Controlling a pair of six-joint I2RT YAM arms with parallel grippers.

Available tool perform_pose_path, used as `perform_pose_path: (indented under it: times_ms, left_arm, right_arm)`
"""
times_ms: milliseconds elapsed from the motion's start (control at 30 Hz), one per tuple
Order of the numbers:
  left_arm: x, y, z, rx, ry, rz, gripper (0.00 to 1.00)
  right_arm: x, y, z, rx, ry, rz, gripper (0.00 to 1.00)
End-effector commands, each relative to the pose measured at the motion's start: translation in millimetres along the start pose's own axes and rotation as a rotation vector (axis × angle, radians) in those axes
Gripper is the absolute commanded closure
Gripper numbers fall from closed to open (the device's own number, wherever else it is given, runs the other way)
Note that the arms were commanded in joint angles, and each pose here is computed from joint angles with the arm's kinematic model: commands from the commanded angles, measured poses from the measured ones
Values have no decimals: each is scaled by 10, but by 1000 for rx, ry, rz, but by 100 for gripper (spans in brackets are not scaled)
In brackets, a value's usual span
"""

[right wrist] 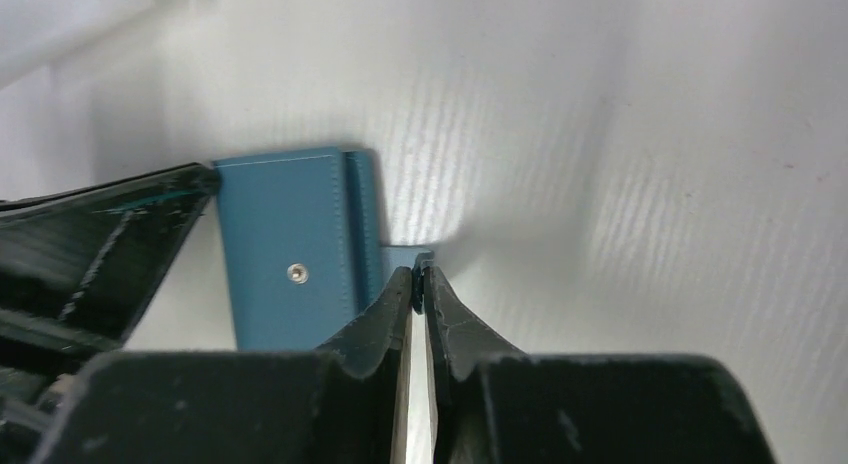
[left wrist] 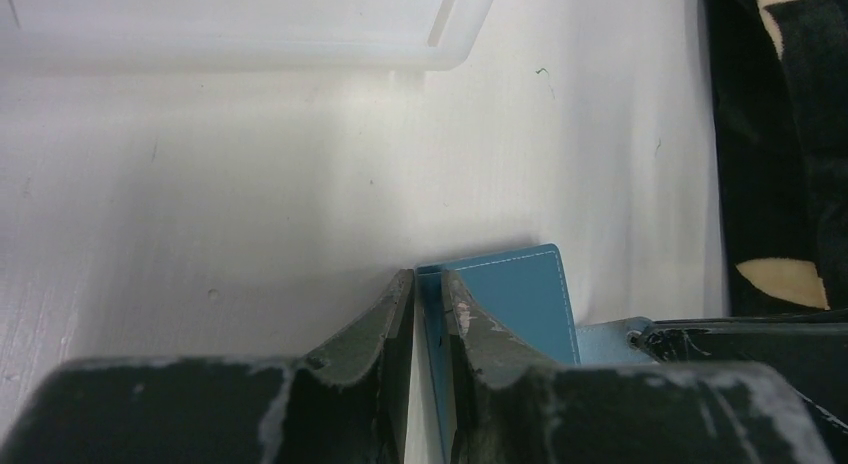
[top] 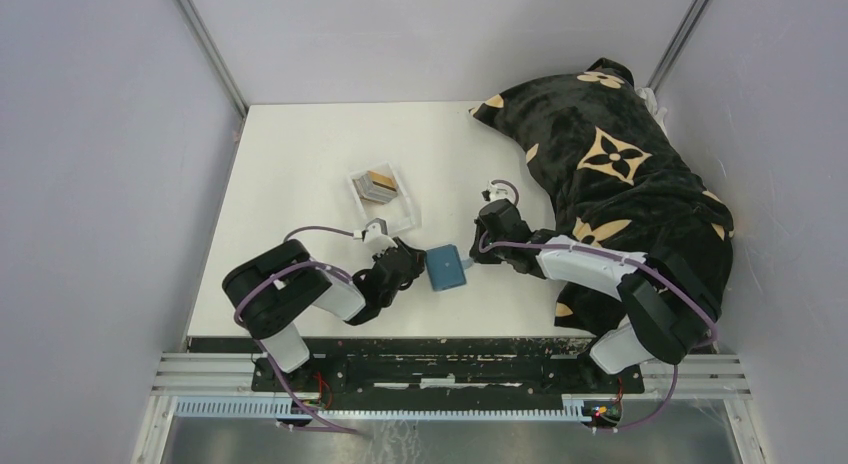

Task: Put the credit cards into the card holder
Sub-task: Open the card holder at the center of the board.

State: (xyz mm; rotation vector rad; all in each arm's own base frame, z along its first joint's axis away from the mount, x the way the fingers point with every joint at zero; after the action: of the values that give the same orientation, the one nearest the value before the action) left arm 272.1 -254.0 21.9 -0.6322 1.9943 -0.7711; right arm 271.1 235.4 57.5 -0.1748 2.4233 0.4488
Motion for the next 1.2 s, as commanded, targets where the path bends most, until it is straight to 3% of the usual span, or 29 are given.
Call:
perform_pose_path:
  times_ms: [0, 400, 633, 900, 1167]
  left_arm:
    - [122, 543, -131, -171, 72, 188, 77]
    - [35, 538, -195, -172, 50, 194, 76]
    - [-97, 411, -260, -138, 12, 169, 69]
    - [-370, 301, -413, -114, -78, 142, 66]
    - [-664, 531, -659, -175, -202, 78, 65]
  right_arm:
    - [49, -226, 55, 113, 18, -33, 87]
    - [126, -422, 89, 218, 48, -59, 75]
    - [-62, -376, -40, 209, 10, -103, 69]
    - [-388, -156, -170, 138, -44, -151, 67]
    - [-871, 347, -192, 12, -105, -218, 64]
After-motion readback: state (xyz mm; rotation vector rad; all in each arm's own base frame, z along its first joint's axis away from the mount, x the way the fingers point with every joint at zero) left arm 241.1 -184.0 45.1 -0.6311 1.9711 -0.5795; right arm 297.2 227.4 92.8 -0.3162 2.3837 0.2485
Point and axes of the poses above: each gripper's point midway between its finger pads, its own z axis out along the fingers, its own y axis along the line the jaws close on, x = y × z, the point moved 1 cm from there along -z, back along the fingers, and after that the axes turned 7 degrees about -z, right-handed, at the moved point
